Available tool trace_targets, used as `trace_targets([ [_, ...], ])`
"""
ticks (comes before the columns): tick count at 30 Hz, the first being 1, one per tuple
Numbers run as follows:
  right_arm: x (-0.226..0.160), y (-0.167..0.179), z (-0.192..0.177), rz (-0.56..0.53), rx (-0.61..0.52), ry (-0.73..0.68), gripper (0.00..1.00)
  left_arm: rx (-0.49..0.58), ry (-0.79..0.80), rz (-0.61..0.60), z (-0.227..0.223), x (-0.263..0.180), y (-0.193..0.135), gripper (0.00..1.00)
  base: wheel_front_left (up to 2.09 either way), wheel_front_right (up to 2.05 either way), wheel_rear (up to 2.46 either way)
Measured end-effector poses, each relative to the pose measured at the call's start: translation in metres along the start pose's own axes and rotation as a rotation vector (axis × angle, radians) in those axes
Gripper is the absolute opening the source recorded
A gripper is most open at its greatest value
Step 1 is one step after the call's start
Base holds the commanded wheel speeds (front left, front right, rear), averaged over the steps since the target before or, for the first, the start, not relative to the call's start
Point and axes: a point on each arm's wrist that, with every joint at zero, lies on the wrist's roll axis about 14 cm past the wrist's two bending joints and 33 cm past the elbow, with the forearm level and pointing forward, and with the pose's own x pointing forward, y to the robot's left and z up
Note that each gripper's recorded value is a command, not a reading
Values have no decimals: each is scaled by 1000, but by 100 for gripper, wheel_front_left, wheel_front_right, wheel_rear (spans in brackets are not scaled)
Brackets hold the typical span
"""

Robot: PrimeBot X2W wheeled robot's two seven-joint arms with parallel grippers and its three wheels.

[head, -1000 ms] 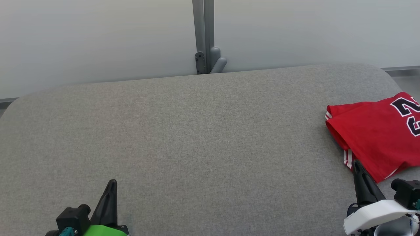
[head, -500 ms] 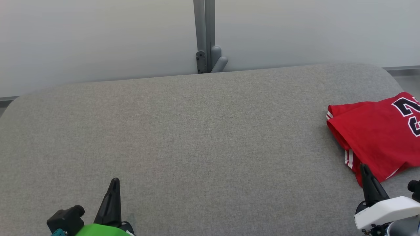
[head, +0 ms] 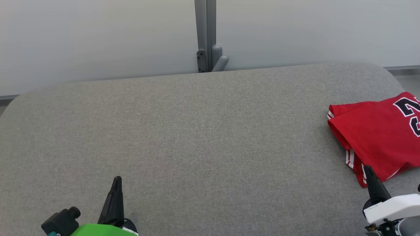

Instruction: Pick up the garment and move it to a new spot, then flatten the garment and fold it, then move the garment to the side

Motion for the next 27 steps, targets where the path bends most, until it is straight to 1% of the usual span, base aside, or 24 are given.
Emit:
trace_targets([
  [7,2,-3,2,-3,97,6,0,-105,-8,10,-1,-1,-1,0,0,0,0],
  [27,5,-9,4,-2,338,26,0,-341,-40,15,2,-2,-7,0,0,0,0],
])
